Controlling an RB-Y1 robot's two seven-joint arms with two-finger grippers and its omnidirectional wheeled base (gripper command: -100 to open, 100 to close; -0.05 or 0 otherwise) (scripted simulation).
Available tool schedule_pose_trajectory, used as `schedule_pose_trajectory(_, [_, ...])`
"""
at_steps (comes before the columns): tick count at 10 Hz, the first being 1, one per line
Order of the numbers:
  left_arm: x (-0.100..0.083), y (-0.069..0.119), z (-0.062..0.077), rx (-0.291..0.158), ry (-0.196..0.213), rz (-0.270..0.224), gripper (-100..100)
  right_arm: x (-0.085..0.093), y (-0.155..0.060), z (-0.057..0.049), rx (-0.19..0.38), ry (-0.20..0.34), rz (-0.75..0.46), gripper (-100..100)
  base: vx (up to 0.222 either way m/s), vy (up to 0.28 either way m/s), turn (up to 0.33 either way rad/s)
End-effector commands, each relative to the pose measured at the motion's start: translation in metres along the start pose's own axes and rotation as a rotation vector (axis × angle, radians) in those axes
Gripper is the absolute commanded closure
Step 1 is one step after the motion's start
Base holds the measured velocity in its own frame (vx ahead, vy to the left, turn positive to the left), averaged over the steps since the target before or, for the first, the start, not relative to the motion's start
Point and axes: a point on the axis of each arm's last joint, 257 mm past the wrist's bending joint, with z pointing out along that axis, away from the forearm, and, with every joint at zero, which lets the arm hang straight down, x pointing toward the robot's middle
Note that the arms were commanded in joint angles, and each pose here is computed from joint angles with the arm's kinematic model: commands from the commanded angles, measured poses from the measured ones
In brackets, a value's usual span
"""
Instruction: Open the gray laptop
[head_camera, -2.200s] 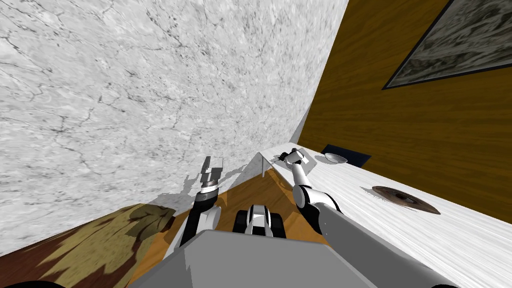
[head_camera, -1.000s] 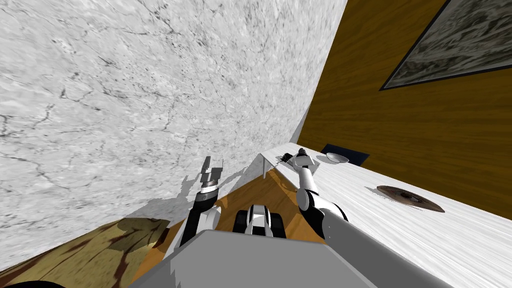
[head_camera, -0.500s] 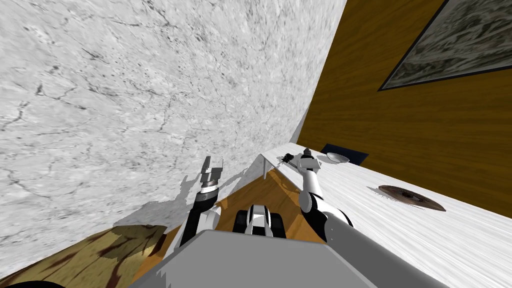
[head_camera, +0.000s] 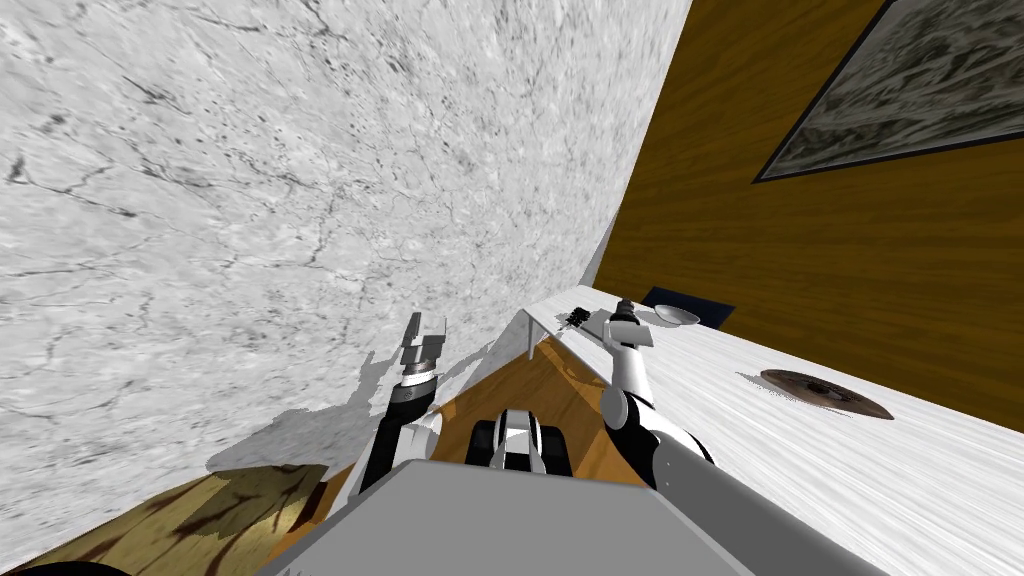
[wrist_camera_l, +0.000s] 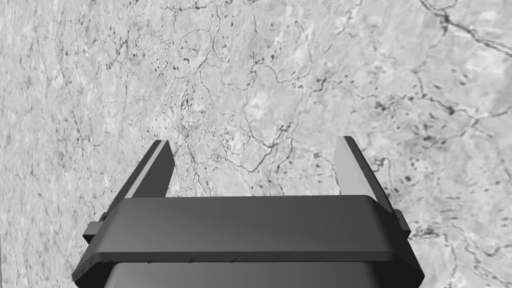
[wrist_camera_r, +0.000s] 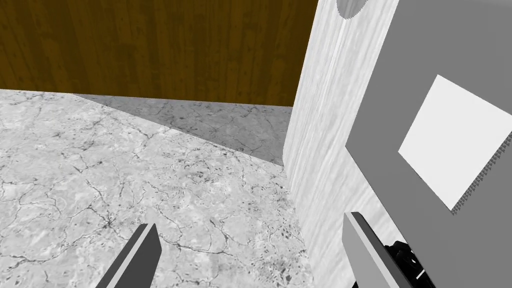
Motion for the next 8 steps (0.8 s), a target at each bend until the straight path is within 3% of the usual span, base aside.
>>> schedule_pose_trajectory(1, [0.0,0.0,0.0,0.0,0.0,0.0,0,0.016,0.0,-0.001,0.032,0.007,0.125,-100,0.028,0.059,-0.044])
schedule_pose_trajectory(5, [0.0,0.0,0.0,0.0,0.0,0.0,0,0.021,0.014,-0.01,0.049,0.002,0.291,-100,0.029,0.056,-0.037])
schedule_pose_trajectory(8, [0.0,0.0,0.0,0.0,0.0,0.0,0,-0.001,0.038,-0.024,0.021,-0.025,0.391,-100,0.017,0.039,-0.021])
